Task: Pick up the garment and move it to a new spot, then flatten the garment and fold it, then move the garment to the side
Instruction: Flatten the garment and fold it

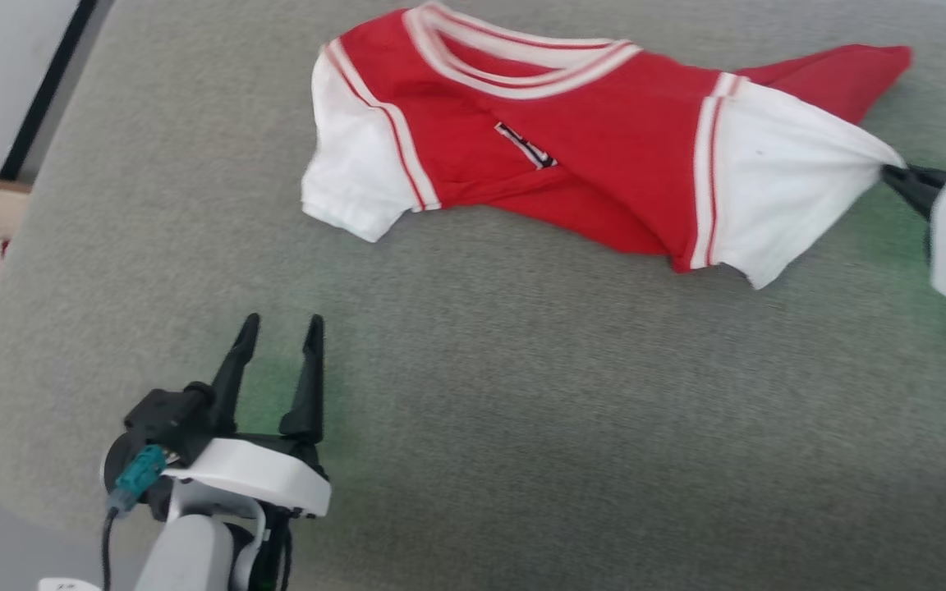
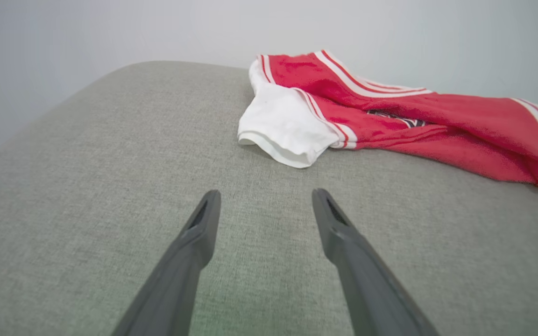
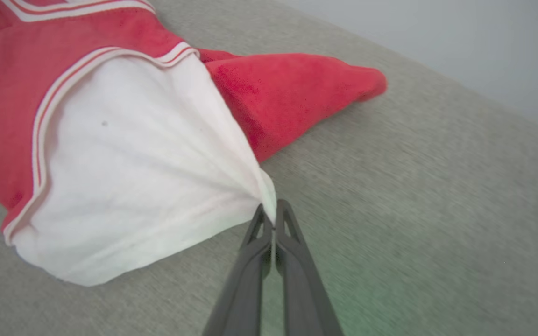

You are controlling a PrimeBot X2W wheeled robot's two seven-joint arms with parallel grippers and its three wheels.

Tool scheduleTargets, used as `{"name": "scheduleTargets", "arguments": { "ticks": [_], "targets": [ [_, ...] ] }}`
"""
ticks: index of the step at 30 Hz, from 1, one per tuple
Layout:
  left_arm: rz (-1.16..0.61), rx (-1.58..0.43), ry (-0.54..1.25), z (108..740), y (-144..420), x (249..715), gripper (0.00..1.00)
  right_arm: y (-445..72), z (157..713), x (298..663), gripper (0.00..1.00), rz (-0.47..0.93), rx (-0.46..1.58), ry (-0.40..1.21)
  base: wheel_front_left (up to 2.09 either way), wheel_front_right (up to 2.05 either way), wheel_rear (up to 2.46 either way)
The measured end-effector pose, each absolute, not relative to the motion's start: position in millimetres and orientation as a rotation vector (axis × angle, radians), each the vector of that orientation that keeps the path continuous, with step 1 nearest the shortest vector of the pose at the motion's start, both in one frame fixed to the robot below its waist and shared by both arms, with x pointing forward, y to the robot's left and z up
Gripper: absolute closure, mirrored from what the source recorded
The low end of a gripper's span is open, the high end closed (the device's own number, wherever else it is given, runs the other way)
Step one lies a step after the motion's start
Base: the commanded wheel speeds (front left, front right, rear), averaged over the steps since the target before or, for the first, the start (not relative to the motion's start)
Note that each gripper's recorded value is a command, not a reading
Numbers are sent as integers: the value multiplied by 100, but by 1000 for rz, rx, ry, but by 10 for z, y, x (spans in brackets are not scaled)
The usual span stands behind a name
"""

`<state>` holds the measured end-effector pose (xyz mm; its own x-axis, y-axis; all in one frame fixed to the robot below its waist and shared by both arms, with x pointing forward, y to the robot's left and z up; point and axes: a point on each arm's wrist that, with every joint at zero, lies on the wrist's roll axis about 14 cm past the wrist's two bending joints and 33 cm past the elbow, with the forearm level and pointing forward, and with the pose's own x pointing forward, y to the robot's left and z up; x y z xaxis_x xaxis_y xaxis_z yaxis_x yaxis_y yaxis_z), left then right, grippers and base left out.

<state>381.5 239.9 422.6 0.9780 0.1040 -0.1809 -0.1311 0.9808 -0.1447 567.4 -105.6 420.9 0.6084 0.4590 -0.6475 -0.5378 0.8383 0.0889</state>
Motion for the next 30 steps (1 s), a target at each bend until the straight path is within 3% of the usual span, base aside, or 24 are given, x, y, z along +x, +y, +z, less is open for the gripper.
{"name": "scheduleTargets", "arguments": {
  "ticks": [16,28,29,30],
  "targets": [
    [17,-156,122,4340,2162,4064,0,-2825,4222,5023,100,155,13,686,0,0,0],
    [-60,-135,127,4333,2044,4177,0,-3056,4103,4899,100,33,50,682,0,0,0],
    [-70,-132,124,4345,2036,4199,0,-3054,4087,4899,70,29,52,683,0,0,0],
    [-85,-119,120,4362,2025,4225,0,-3054,4092,4914,57,22,57,670,0,0,0]
  ]
}}
